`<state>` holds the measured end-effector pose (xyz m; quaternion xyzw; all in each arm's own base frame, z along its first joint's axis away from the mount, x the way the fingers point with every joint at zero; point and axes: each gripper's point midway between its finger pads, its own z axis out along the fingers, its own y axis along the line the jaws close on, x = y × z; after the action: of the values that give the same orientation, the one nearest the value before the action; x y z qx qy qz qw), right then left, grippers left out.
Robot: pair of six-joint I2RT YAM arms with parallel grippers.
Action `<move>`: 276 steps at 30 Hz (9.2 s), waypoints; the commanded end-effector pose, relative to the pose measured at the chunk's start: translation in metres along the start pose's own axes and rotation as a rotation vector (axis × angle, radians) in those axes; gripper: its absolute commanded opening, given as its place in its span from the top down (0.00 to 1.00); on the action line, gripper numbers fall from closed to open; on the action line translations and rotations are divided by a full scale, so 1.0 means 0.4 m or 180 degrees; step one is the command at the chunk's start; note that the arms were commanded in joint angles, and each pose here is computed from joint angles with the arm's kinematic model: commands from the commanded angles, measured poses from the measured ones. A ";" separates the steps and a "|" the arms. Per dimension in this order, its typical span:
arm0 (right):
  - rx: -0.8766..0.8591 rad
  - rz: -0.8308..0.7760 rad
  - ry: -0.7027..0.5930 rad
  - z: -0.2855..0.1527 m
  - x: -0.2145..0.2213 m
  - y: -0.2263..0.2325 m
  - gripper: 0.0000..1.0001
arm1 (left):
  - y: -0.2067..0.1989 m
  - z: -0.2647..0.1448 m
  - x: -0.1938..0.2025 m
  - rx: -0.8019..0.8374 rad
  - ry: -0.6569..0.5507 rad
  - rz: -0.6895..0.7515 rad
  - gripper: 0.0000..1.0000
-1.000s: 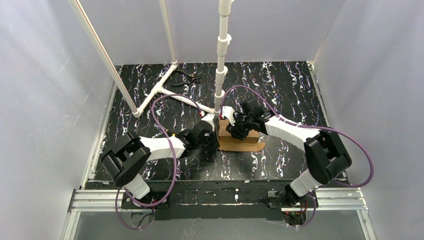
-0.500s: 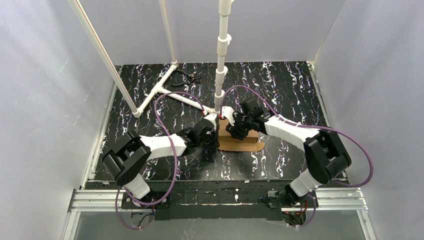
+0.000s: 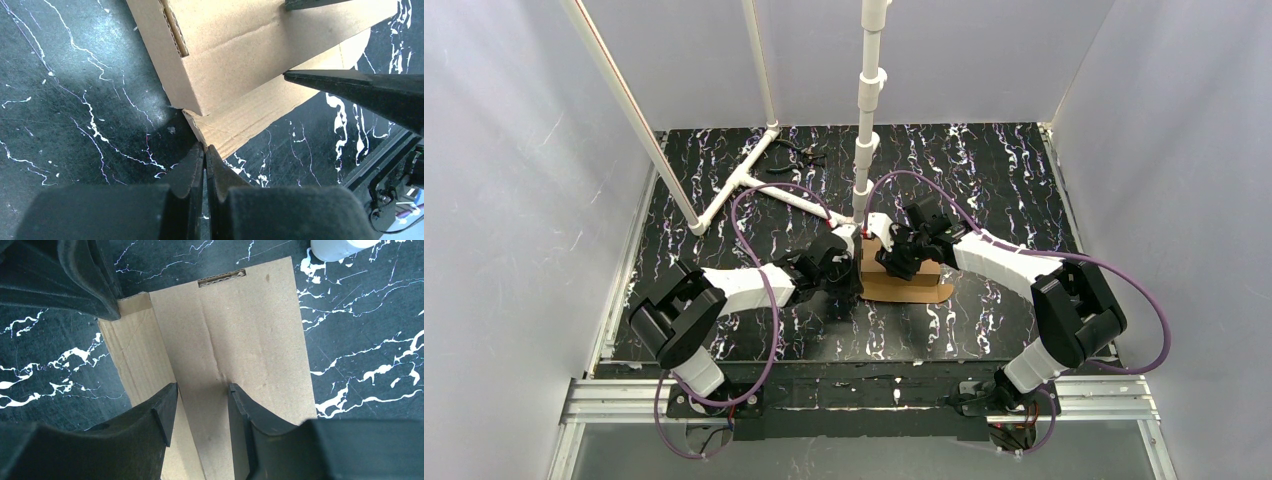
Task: Fold the paper box
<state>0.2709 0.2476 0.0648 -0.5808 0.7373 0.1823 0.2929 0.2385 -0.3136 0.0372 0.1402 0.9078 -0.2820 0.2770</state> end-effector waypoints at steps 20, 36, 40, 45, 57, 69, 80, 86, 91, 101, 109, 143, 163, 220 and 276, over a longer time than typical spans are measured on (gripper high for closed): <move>-0.0612 0.0362 0.0488 0.000 0.113 0.135 0.45 | -0.047 -0.027 -0.026 0.0417 -0.0078 -0.0037 1.00; -0.0894 0.0166 -0.0399 -0.154 -0.004 0.127 0.33 | -0.030 -0.056 -0.020 0.0403 0.0136 0.0574 1.00; -0.0861 0.0202 -0.0572 -0.185 -0.012 0.112 0.29 | -0.024 -0.063 -0.026 0.0339 0.0229 0.0719 1.00; -0.0714 0.0495 -0.0518 -0.172 0.000 0.077 0.29 | -0.026 -0.064 -0.035 0.0335 0.0283 0.0805 1.00; 0.0143 0.1291 -0.0681 -0.174 0.020 -0.083 0.04 | -0.022 -0.054 -0.010 0.0406 0.0386 0.0892 1.00; -0.0067 0.1490 -0.0165 -0.064 0.110 -0.049 0.02 | -0.019 -0.044 -0.004 0.0433 0.0365 0.0863 1.00; 0.0171 0.1598 0.0151 -0.037 0.171 -0.068 0.10 | -0.005 -0.050 0.014 0.0435 0.0358 0.0912 1.00; 0.0202 0.1659 0.0254 -0.029 0.190 -0.070 0.13 | 0.015 -0.041 0.026 0.0344 0.0298 0.0846 1.00; 0.0193 0.1687 0.0258 -0.026 0.192 -0.068 0.14 | 0.018 -0.046 0.019 0.0322 0.0204 0.0831 1.00; 0.0169 0.1735 0.0294 -0.019 0.198 -0.063 0.14 | -0.001 -0.039 0.029 0.0296 0.0206 0.1005 1.00; 0.0144 0.1743 0.0325 -0.015 0.203 -0.059 0.15 | 0.030 -0.041 0.041 -0.0024 0.0375 0.1267 1.00; 0.0064 0.1717 0.0393 -0.005 0.206 -0.042 0.15 | 0.028 -0.030 -0.026 -0.0175 0.0500 0.1314 1.00; 0.0043 0.1698 0.0426 0.001 0.206 -0.036 0.15 | 0.058 -0.036 -0.013 -0.0450 0.0457 0.0823 1.00; 0.0010 0.1664 0.0480 0.009 0.210 -0.026 0.15 | 0.013 -0.048 -0.030 0.0005 0.0612 0.1598 1.00; -0.0038 0.1622 0.0558 0.021 0.214 -0.012 0.16 | 0.030 -0.072 -0.063 -0.0267 0.0185 0.1142 1.00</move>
<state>0.2799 0.2215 0.0521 -0.3748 0.8489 0.2910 0.2331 0.2455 -0.2820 0.0372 0.3178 0.9004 -0.1591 0.2508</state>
